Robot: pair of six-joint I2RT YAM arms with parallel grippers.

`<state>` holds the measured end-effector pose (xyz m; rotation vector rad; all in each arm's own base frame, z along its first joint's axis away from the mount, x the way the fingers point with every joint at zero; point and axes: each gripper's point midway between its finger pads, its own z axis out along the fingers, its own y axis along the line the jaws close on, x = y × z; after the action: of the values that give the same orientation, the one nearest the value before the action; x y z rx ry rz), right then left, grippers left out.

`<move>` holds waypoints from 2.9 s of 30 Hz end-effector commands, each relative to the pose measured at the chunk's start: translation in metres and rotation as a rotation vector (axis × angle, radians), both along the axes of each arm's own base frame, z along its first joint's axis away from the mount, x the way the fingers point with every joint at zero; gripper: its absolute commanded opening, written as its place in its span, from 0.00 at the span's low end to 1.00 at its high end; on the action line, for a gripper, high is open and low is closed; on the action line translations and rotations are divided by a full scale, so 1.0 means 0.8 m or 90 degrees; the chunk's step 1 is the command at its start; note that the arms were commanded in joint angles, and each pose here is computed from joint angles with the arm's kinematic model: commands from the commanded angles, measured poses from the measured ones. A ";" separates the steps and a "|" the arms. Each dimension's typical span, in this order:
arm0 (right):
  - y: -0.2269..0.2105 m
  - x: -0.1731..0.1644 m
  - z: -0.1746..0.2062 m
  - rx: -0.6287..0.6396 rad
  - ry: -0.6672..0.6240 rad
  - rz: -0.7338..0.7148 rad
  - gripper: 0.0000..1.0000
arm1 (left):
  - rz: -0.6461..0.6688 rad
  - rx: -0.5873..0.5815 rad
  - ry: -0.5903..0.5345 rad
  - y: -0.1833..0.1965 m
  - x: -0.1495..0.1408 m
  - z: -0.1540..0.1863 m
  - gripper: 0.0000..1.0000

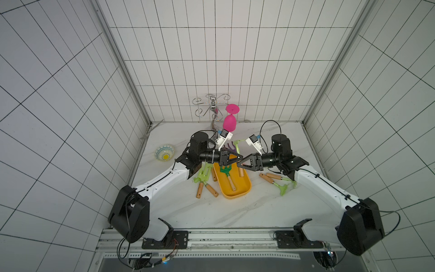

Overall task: Put the rake into the storage box
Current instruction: Pick up the rake at the center of the board, then place the rake in the storage box.

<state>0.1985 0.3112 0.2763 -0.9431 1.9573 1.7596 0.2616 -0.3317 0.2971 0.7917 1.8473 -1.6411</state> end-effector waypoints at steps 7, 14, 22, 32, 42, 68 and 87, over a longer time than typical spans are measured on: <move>0.018 -0.009 -0.021 -0.017 0.029 0.008 0.02 | 0.041 -0.024 -0.046 0.001 0.028 0.012 0.04; -0.011 0.024 -0.019 -0.085 -0.048 -0.129 0.00 | 0.145 0.094 -0.003 0.023 0.044 -0.033 0.78; -0.069 0.063 -0.101 -0.351 -0.004 -0.255 0.00 | 0.432 0.345 0.048 0.133 0.056 -0.112 0.90; -0.055 0.040 -0.205 -0.669 -0.039 -0.206 0.01 | 0.732 0.443 0.084 0.269 0.067 -0.124 0.90; -0.048 0.020 -0.258 -0.851 -0.072 -0.198 0.01 | 0.733 0.484 0.147 0.280 0.074 -0.151 0.90; -0.041 0.080 -0.313 -0.968 -0.024 -0.218 0.16 | 0.685 0.538 0.209 0.271 0.065 -0.177 0.90; -0.040 0.080 -0.162 -0.795 -0.020 -0.322 0.65 | 0.603 0.509 0.153 0.236 0.065 -0.160 0.89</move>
<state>0.2616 0.2848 0.0984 -0.7302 2.9267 0.0145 0.3068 -0.1248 0.1491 -0.1905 2.5562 -0.3245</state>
